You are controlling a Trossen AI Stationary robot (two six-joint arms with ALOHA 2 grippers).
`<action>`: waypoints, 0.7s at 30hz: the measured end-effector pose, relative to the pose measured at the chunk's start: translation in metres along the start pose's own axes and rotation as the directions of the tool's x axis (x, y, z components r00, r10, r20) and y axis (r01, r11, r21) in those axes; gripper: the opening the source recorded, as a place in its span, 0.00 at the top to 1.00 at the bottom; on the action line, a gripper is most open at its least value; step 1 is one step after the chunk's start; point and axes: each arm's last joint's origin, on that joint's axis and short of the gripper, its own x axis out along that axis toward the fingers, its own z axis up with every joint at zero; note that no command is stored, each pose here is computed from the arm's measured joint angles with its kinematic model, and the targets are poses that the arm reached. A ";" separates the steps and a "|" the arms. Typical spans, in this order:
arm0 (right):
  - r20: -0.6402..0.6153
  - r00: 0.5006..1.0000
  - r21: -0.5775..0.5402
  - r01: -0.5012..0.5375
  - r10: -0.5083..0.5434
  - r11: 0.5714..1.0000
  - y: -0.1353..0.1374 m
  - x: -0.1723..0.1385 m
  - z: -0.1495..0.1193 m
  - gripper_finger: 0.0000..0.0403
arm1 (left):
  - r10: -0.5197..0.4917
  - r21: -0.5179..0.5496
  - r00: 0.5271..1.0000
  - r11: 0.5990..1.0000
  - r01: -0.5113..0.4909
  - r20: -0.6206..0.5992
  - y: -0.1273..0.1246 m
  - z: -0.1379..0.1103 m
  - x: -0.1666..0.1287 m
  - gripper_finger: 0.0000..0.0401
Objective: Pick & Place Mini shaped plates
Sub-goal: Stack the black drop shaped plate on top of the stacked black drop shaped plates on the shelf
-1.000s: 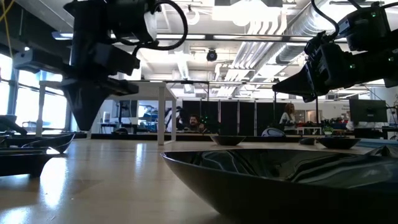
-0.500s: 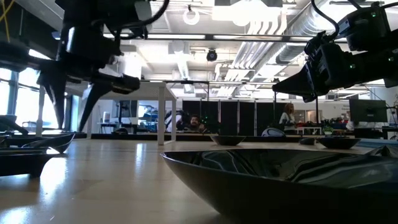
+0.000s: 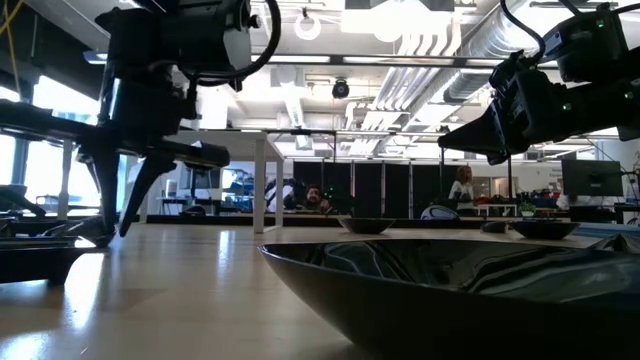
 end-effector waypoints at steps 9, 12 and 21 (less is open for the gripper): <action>0.000 1.000 0.000 0.000 0.000 1.000 0.000 0.000 0.000 1.00 | 0.054 -0.164 0.999 0.985 -0.053 0.004 0.003 0.002 0.000 0.99; 0.000 1.000 0.000 0.000 0.000 1.000 0.000 0.000 0.000 1.00 | 0.078 -0.254 0.997 0.964 -0.072 0.014 0.005 0.003 0.000 1.00; 0.000 1.000 0.000 0.000 0.000 1.000 0.000 0.000 0.000 1.00 | 0.150 -0.667 0.988 0.732 -0.139 -0.042 0.016 -0.002 -0.007 1.00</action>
